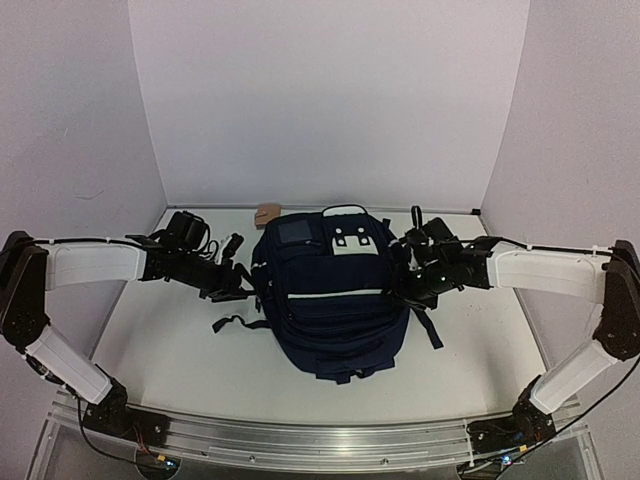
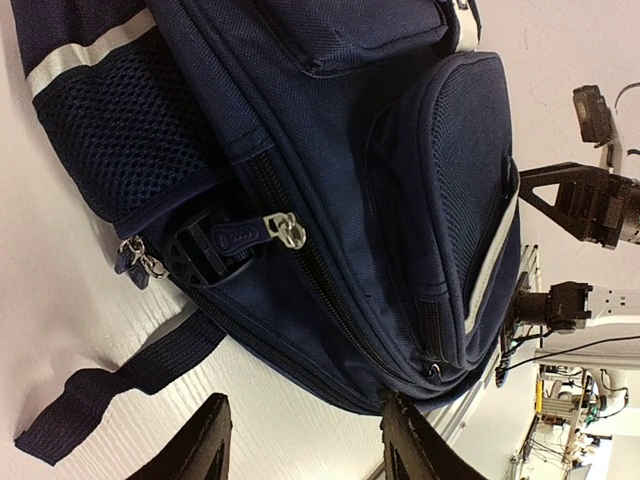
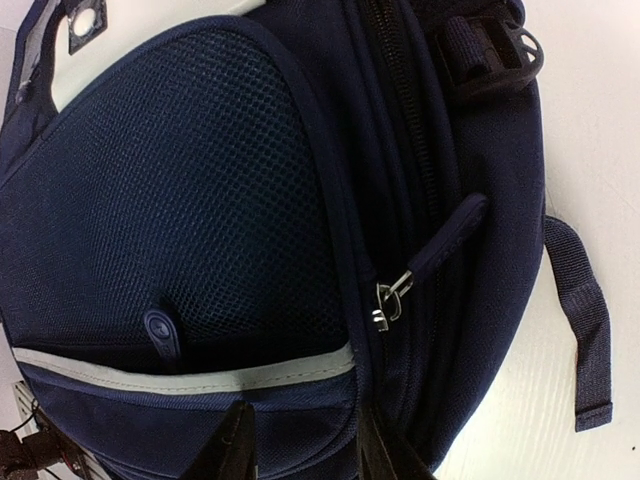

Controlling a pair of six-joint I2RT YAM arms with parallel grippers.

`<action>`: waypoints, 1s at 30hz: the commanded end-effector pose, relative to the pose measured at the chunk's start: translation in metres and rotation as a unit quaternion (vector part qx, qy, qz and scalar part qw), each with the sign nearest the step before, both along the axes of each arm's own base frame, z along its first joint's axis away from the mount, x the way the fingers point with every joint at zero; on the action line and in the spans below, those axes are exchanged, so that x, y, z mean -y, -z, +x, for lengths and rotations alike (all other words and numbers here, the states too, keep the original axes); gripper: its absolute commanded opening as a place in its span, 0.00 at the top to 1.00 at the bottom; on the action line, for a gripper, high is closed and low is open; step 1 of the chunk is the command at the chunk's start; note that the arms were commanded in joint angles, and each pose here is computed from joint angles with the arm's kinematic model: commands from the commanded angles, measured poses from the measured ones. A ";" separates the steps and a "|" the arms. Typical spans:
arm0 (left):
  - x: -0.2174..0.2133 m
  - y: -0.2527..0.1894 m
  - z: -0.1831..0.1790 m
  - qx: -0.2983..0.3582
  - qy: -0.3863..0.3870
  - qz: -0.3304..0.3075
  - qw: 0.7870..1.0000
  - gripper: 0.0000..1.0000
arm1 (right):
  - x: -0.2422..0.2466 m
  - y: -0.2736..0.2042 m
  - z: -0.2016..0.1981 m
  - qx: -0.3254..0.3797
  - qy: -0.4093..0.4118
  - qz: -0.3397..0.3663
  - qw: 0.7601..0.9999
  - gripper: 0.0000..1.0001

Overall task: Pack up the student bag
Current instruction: Adjust the student bag at the center of the board, then zip the student bag at the center of the board.

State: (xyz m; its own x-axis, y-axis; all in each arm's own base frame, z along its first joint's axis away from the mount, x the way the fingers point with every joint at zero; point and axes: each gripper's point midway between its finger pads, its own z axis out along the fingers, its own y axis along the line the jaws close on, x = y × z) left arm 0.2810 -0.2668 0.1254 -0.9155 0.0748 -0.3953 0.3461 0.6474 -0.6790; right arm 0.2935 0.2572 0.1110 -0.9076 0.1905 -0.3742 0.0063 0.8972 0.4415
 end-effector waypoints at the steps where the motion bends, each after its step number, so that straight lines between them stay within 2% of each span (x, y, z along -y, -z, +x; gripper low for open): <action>1: -0.002 -0.017 0.000 0.023 -0.007 -0.010 1.000 0.49 | -0.009 -0.003 0.010 0.019 0.004 -0.009 1.000 0.65; 9: -0.004 -0.017 -0.001 0.021 -0.008 -0.006 1.000 0.47 | 0.011 0.005 0.012 0.029 0.042 -0.053 0.997 0.58; 15: -0.004 -0.018 -0.001 0.022 -0.008 -0.004 1.000 0.45 | 0.012 0.009 0.010 0.022 0.039 -0.056 0.997 0.58; 19: -0.004 -0.018 -0.001 0.020 -0.008 -0.003 1.000 0.40 | 0.013 0.016 0.008 0.016 0.037 -0.061 0.997 0.57; 23: -0.004 -0.018 0.001 0.021 -0.009 -0.002 1.000 0.40 | 0.007 0.017 0.011 0.018 0.029 -0.055 0.998 0.58; 27: -0.002 -0.018 0.001 0.023 -0.005 -0.005 1.000 0.40 | -0.008 0.016 0.013 0.017 0.017 -0.020 1.000 0.62; 29: -0.001 -0.018 0.000 0.028 0.001 -0.009 1.000 0.40 | -0.013 0.014 0.015 0.022 0.019 -0.004 1.000 0.69; 30: 0.000 -0.020 0.001 0.035 0.006 -0.011 0.999 0.40 | -0.012 0.012 0.017 0.026 0.023 -0.002 0.999 0.76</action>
State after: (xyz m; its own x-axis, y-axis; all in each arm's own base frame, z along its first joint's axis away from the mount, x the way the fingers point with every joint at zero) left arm 0.2778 -0.2635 0.1297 -0.9141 0.0701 -0.3994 0.3448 0.6529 -0.6744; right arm 0.3017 0.2587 0.0966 -0.8896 0.2004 -0.4104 0.0308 0.9229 0.3839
